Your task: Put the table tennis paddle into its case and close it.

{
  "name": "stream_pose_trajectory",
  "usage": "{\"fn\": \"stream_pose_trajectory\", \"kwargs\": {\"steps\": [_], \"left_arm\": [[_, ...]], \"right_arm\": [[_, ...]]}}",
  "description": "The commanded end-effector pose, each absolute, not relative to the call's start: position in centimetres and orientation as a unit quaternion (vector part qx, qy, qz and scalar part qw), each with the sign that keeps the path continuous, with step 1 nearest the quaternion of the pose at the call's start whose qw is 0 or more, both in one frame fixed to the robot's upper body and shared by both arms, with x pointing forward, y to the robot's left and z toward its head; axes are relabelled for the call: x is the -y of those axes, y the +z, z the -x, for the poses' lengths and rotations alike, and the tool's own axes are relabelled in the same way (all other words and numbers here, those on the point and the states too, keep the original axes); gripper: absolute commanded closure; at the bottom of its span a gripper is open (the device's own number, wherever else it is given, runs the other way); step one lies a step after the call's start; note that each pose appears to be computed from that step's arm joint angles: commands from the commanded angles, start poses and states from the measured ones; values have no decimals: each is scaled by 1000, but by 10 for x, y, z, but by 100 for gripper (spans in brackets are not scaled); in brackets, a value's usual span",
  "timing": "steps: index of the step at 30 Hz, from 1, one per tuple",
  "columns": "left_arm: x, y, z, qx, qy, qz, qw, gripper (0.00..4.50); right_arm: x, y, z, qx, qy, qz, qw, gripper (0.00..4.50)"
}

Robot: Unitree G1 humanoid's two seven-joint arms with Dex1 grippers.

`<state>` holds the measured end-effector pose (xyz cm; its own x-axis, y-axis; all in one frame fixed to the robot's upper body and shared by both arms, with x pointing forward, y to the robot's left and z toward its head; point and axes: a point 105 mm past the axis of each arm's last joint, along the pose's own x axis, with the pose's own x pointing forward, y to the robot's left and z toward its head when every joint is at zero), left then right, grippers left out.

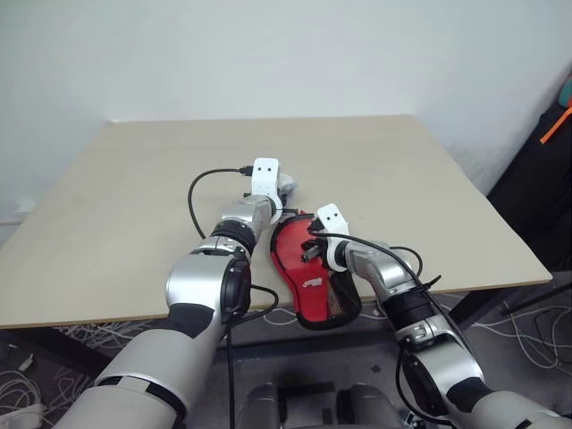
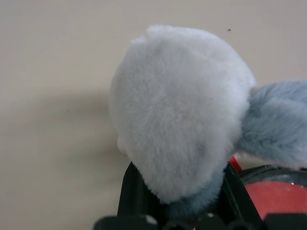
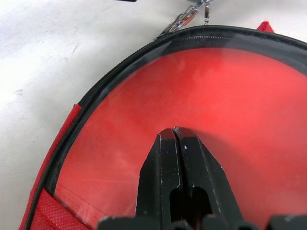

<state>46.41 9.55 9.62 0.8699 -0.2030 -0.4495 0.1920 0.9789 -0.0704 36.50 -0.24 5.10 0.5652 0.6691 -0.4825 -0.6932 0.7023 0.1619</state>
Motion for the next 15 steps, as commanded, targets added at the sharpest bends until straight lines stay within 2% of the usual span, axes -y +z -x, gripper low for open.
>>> {"fn": "stream_pose_trajectory", "kwargs": {"steps": [1,15], "left_arm": [[-80,139,-477,-167,-117,7,979,425],[-71,151,-480,-127,-99,40,986,425]], "right_arm": [[5,-1,-335,-370,386,21,845,450],[9,-2,-333,-371,377,16,849,450]]}}
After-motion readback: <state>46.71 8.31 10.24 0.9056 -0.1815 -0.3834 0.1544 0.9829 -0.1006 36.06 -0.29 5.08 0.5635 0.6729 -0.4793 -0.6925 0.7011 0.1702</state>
